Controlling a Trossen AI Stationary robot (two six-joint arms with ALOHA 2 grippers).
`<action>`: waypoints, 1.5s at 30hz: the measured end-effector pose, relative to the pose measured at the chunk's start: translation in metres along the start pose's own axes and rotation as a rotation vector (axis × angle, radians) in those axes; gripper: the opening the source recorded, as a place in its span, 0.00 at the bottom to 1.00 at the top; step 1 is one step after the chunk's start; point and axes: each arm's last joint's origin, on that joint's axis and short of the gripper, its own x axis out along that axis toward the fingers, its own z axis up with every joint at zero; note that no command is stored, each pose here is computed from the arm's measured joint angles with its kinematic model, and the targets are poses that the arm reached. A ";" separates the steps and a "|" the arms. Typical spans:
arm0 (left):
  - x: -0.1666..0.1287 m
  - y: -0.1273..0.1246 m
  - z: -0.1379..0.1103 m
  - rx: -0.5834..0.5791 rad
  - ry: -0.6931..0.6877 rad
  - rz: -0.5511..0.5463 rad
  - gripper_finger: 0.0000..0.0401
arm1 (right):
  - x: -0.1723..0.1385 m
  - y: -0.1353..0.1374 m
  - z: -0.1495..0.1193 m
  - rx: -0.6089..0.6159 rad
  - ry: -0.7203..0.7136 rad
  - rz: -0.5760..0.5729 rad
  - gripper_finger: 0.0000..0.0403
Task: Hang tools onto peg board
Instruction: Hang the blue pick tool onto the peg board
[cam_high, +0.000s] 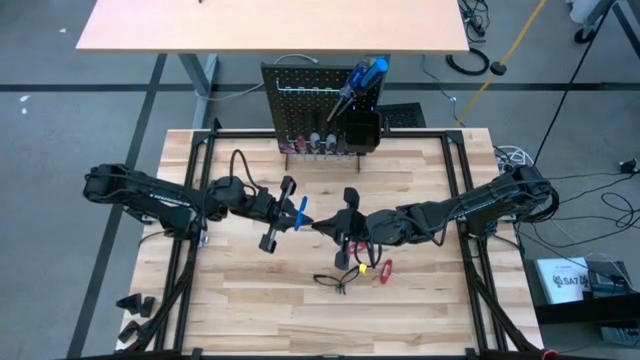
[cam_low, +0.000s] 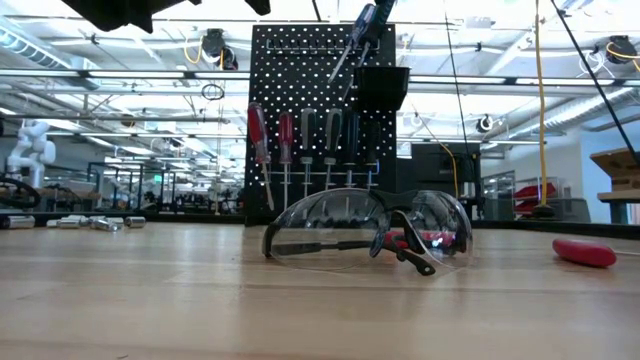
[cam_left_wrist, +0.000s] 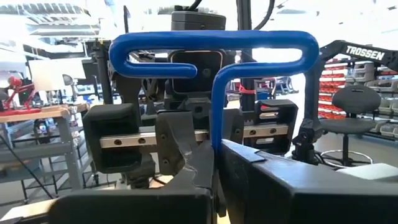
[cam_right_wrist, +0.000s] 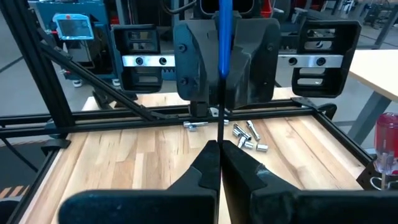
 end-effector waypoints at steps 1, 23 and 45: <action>0.000 0.000 0.000 -0.001 0.003 0.000 0.03 | 0.000 0.000 0.000 -0.001 0.003 0.000 0.00; -0.020 0.021 0.037 -0.011 0.078 0.760 0.01 | -0.097 -0.057 -0.019 -0.248 0.501 -0.303 0.27; 0.068 0.164 0.073 -0.011 0.463 1.120 0.00 | -0.146 -0.110 -0.045 -0.090 0.477 -0.403 0.27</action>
